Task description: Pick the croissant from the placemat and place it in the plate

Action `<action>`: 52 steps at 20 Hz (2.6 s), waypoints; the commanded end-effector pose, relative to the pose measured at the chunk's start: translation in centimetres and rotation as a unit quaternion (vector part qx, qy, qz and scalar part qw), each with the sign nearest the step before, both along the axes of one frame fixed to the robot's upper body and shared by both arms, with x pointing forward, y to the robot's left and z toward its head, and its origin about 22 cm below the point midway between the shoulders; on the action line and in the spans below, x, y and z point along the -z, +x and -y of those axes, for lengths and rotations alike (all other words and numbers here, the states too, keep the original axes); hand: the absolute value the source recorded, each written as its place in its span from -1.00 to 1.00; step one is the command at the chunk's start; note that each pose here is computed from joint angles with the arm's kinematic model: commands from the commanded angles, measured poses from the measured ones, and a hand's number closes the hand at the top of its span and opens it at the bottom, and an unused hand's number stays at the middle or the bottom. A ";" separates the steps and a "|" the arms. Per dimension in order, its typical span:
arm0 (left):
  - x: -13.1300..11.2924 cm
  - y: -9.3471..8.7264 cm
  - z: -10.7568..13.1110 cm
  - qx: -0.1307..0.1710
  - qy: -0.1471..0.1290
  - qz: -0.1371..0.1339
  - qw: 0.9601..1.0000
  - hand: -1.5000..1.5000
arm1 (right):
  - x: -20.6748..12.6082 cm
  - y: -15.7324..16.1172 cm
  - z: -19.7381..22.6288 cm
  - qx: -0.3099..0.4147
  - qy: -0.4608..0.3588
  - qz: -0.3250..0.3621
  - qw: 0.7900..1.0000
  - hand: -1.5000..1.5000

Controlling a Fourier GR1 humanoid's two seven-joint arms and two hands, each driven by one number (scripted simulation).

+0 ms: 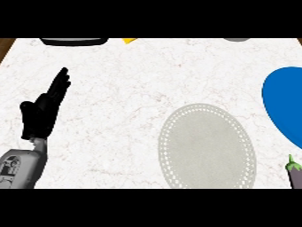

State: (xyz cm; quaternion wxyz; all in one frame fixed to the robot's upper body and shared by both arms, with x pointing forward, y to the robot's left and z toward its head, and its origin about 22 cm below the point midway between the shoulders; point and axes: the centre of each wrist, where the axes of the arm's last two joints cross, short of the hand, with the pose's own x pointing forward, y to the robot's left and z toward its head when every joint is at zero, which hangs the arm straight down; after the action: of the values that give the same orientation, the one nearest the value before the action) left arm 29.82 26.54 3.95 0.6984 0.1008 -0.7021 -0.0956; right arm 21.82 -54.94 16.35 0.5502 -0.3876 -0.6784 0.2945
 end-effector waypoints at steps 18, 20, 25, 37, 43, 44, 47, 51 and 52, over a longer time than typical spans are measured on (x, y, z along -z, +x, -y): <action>-0.1 1.2 1.1 0.014 0.003 0.002 1.000 0.00 | 12.7 10.3 -7.6 -0.009 0.022 -0.164 0.986 -1.00; 0.6 0.0 1.8 0.016 0.000 0.000 1.000 0.00 | 12.6 10.6 -7.4 -0.020 0.028 -0.157 0.987 -1.00; 1.2 1.0 0.3 0.005 -0.003 -0.005 1.000 0.00 | 13.1 10.8 -7.5 -0.047 0.105 -0.128 0.985 -1.00; -0.5 0.8 1.4 0.012 -0.007 0.006 1.000 0.00 | 7.4 5.1 1.6 0.090 0.305 0.019 0.948 -1.00; -0.6 0.2 2.0 0.011 -0.012 0.001 1.000 0.00 | 5.7 -1.7 6.3 0.108 0.321 0.031 0.941 -1.00; 1.3 0.3 0.4 0.008 0.001 0.003 1.000 0.00 | 6.2 -2.1 6.2 0.101 0.322 0.027 0.941 -1.00; -0.2 1.6 2.4 0.013 0.001 0.009 1.000 0.00 | 5.3 -3.2 7.1 0.100 0.319 0.028 0.942 -1.00; -0.1 0.9 1.5 0.010 -0.005 0.006 1.000 0.00 | 5.2 -5.1 7.9 0.094 0.313 0.014 0.945 -1.00; 0.1 0.8 3.2 0.012 -0.007 0.007 1.000 0.00 | 4.8 -5.0 7.9 0.099 0.314 0.018 0.944 -1.00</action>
State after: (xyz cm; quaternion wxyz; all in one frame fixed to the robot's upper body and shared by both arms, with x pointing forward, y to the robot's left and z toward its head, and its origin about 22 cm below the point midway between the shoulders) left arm 30.64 24.80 4.15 0.6940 0.0883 -0.7073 -0.1012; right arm 18.20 -62.28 11.37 0.6664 -0.2837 -0.6895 -0.0030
